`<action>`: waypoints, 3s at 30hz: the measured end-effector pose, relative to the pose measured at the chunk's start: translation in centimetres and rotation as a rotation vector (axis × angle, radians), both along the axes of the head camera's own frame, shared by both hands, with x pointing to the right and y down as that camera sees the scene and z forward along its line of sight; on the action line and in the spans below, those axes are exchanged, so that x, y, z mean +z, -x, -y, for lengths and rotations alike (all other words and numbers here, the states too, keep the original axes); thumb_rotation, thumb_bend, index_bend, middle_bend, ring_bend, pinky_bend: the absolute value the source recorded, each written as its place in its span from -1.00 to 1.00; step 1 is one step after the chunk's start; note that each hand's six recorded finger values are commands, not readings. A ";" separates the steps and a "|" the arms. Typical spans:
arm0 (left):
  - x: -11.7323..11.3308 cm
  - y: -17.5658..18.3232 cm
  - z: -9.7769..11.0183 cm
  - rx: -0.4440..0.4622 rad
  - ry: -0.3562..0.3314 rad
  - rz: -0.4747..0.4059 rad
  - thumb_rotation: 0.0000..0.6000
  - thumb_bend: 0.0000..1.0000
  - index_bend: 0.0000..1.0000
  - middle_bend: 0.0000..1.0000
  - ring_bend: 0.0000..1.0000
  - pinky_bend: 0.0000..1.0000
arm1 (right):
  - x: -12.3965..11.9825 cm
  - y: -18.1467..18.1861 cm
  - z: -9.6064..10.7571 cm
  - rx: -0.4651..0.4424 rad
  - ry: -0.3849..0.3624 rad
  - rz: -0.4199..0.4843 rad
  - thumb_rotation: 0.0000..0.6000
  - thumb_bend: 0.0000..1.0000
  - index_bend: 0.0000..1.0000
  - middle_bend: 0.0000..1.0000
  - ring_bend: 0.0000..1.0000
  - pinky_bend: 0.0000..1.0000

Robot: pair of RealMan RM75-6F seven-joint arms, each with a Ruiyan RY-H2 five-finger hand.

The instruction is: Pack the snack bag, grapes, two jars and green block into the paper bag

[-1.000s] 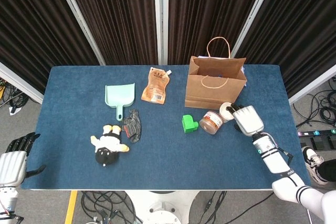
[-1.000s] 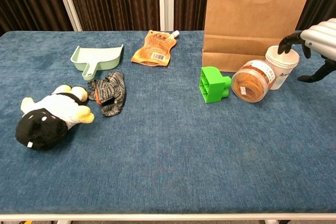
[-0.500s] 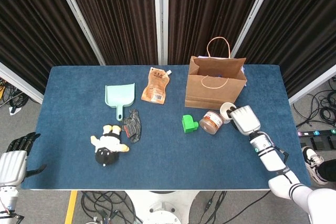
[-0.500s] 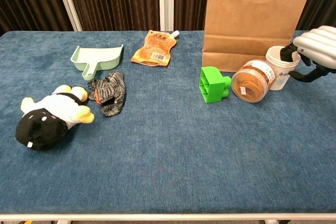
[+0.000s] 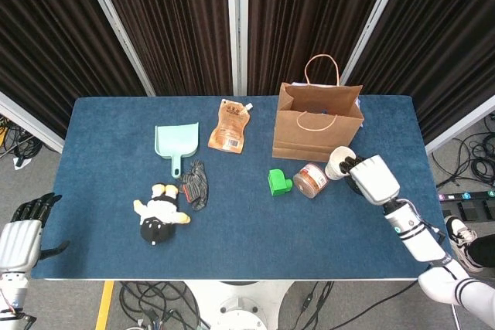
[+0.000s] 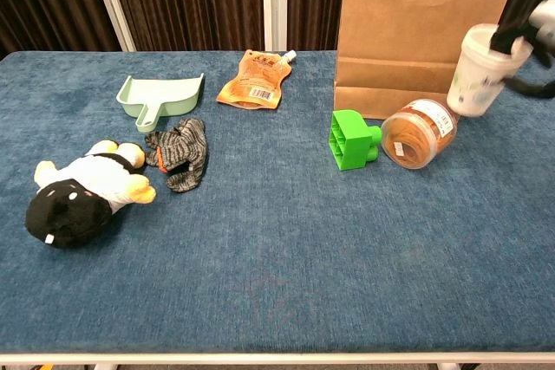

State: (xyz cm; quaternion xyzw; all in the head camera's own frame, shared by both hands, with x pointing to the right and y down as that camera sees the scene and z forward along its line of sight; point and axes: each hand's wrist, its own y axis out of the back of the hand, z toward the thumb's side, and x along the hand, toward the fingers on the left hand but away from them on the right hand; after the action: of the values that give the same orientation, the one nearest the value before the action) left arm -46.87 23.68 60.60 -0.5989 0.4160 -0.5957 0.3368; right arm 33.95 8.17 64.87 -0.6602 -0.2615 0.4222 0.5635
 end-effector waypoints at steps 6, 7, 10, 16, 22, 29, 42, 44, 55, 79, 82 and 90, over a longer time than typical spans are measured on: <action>-0.1 -0.3 0.0 0.014 -0.002 0.002 1.00 -0.94 -0.59 -0.52 -0.63 -0.65 | -7.4 0.8 0.6 0.009 -0.078 0.143 1.00 -0.19 0.52 0.29 0.32 0.87; -0.1 -0.4 0.1 0.016 -0.003 0.002 1.00 -0.94 -0.59 -0.52 -0.63 -0.65 | -8.7 0.8 1.0 0.014 -0.095 0.158 1.00 -0.19 0.52 0.29 0.32 0.87; -0.2 -0.5 0.1 0.023 -0.005 0.004 1.00 -0.94 -0.59 -0.52 -0.63 -0.65 | -12.4 0.7 2.9 0.038 -0.169 0.184 1.00 -0.19 0.52 0.29 0.32 0.87; -0.2 -0.4 0.0 0.019 -0.005 0.007 1.00 -0.94 -0.59 -0.52 -0.63 -0.65 | -15.0 0.5 7.5 0.126 -0.210 0.191 1.00 -0.19 0.52 0.29 0.31 0.87; -0.1 -0.4 0.0 0.013 0.005 0.010 1.00 -0.94 -0.59 -0.52 -0.63 -0.65 | -14.3 1.0 11.9 0.184 -0.167 0.144 1.00 -0.20 0.50 0.29 0.31 0.87; 0.0 -0.2 0.2 0.006 0.012 0.014 1.00 -0.94 -0.59 -0.52 -0.63 -0.65 | -11.2 2.6 15.5 0.211 -0.106 0.080 1.00 -0.20 0.45 0.29 0.31 0.87; 0.4 0.0 -0.1 -0.004 0.025 0.013 1.00 -0.94 -0.59 -0.52 -0.63 -0.65 | -6.4 4.2 15.3 0.209 -0.003 0.000 1.00 -0.67 -0.19 -0.12 -0.06 0.55; 0.5 0.0 0.0 -0.003 0.025 0.012 1.00 -0.94 -0.59 -0.52 -0.63 -0.65 | -6.3 4.2 15.0 0.210 0.009 -0.002 1.00 -0.76 -0.34 -0.22 -0.15 0.44; 0.4 0.0 0.1 -0.002 0.016 0.008 1.00 -0.94 -0.59 -0.52 -0.63 -0.65 | -7.8 3.2 14.0 0.234 -0.020 0.044 1.00 -0.88 -0.80 -0.47 -0.53 -0.07; -0.1 -0.7 0.4 0.022 -0.005 0.003 1.00 -0.94 -0.59 -0.52 -0.63 -0.65 | -3.4 -1.2 -2.1 0.038 0.229 -0.018 1.00 -0.88 -0.83 -0.48 -0.69 -0.27; -0.2 -0.6 0.2 0.016 -0.004 0.004 1.00 -0.94 -0.59 -0.52 -0.63 -0.65 | -1.6 -0.1 -2.3 -0.007 0.244 -0.091 1.00 -0.92 -0.97 -0.60 -0.85 -0.45; -0.3 0.0 -0.4 -0.008 -0.001 0.010 1.00 -0.94 -0.59 -0.52 -0.63 -0.65 | 3.3 3.5 -1.4 -0.100 0.233 -0.225 1.00 -0.94 -1.00 -0.76 -1.00 -0.64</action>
State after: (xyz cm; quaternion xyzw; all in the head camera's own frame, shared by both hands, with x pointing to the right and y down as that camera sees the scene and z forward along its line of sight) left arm -46.90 24.05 60.31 -0.5941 0.4167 -0.5999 0.3370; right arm 30.48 9.53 68.13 -0.6819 -0.1128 0.4924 0.5290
